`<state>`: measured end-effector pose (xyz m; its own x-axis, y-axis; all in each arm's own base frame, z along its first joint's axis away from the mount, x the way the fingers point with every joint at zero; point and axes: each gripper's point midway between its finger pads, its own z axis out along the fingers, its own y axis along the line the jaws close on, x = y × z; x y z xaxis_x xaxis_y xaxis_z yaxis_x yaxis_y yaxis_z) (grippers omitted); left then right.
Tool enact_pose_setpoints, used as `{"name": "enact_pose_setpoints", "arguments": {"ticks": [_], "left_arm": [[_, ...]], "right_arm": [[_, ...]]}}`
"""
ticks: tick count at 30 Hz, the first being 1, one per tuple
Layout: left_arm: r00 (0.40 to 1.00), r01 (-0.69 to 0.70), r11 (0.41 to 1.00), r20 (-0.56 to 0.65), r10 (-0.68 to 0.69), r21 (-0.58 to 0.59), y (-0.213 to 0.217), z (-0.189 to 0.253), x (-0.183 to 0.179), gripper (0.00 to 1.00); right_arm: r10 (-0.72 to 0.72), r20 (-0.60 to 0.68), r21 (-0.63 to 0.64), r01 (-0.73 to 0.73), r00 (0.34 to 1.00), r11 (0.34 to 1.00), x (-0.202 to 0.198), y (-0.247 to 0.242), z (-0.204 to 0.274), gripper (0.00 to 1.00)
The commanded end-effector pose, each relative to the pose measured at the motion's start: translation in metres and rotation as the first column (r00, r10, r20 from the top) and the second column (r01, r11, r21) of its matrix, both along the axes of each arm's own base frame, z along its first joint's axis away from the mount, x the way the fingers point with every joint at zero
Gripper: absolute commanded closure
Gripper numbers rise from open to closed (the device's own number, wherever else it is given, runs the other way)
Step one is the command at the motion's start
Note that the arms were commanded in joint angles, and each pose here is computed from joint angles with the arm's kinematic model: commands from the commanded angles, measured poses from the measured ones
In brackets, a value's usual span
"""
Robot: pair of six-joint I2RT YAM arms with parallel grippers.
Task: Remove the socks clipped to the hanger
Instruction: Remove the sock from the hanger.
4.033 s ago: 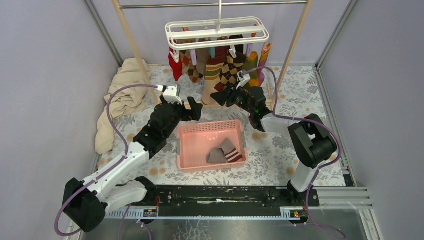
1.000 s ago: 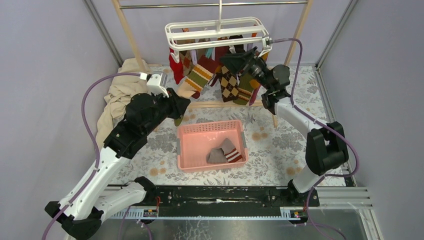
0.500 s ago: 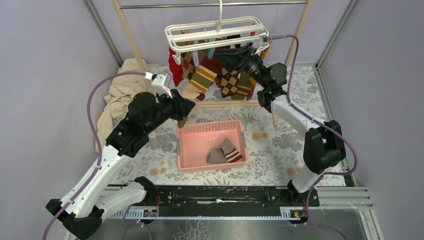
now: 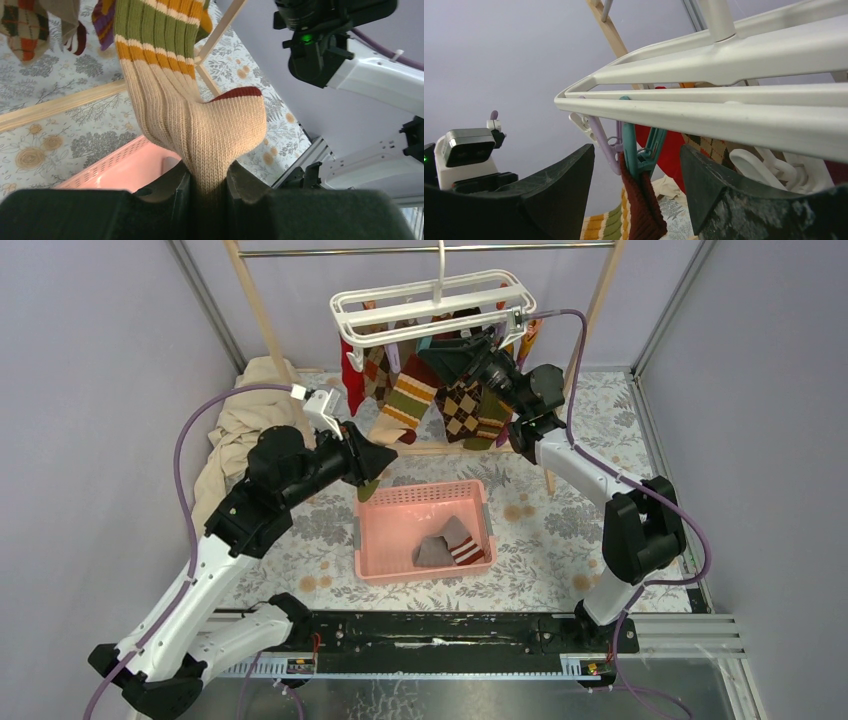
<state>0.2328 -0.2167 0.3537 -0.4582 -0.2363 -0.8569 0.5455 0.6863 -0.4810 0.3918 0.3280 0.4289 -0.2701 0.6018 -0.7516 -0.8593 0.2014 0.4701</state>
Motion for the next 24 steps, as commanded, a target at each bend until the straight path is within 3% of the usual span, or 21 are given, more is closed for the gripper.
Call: {"name": "enact_pose_setpoints", "arguments": {"ticks": [1, 17, 24], "left_arm": [[0.996, 0.07, 0.995, 0.063, -0.065, -0.073, -0.006, 0.035, -0.015, 0.72], [0.993, 0.11, 0.99, 0.054, -0.105, -0.086, -0.009, 0.036, -0.024, 0.71], [0.993, 0.108, 0.991, 0.046, -0.104, -0.075, -0.009, 0.031, -0.024, 0.71]], "right_arm": [[-0.015, 0.091, 0.05, 0.01, 0.996, 0.999, -0.006, -0.001, 0.029, 0.3], [0.031, 0.125, 0.11, -0.045, 0.992, 0.993, -0.005, 0.002, 0.042, 0.4], [0.057, 0.125, 0.133, -0.073, 0.991, 0.988, -0.004, 0.005, 0.045, 0.5]]}}
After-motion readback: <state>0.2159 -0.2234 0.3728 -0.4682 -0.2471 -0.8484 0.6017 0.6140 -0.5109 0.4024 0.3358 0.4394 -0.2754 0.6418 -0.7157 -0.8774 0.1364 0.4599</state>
